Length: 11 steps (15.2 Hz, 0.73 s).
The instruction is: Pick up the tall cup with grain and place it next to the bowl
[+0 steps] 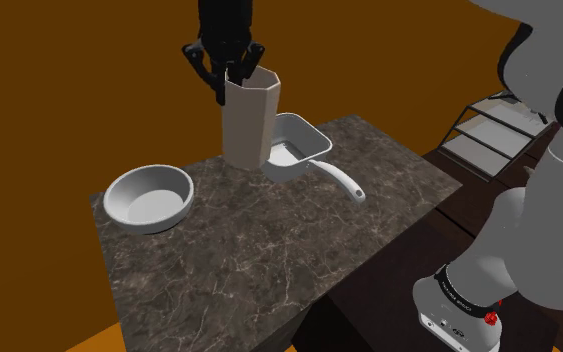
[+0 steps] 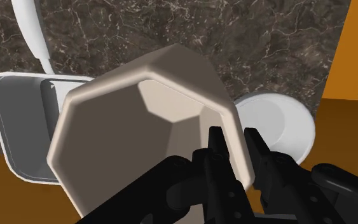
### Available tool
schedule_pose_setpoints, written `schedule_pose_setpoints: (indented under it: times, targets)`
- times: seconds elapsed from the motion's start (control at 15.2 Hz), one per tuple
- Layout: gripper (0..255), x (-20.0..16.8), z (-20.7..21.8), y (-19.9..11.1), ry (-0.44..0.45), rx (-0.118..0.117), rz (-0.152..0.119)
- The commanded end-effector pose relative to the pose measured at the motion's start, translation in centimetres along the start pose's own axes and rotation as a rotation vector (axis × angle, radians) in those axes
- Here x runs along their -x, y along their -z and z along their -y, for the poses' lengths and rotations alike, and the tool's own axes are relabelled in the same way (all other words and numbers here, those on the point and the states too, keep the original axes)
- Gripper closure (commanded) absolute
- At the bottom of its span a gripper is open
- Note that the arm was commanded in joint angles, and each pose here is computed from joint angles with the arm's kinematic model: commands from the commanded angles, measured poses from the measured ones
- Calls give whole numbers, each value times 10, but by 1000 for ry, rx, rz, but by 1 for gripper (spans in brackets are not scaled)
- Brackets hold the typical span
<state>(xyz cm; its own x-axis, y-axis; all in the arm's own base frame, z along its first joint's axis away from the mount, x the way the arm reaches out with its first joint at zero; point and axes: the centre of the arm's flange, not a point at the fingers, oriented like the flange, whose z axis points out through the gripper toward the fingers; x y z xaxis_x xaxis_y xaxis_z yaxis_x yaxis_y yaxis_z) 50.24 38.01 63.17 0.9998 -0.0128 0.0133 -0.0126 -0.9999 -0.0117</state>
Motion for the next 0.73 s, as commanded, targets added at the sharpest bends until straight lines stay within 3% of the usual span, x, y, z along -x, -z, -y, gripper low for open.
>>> schedule_pose_setpoints:
  times: [0.0,0.07,0.66]
  targets:
    - [255,4,27,0,-2,-1,-1]
    - [255,6,45,0,-2,-1,-1]
    - [255,7,45,-48,-2,-1,-1]
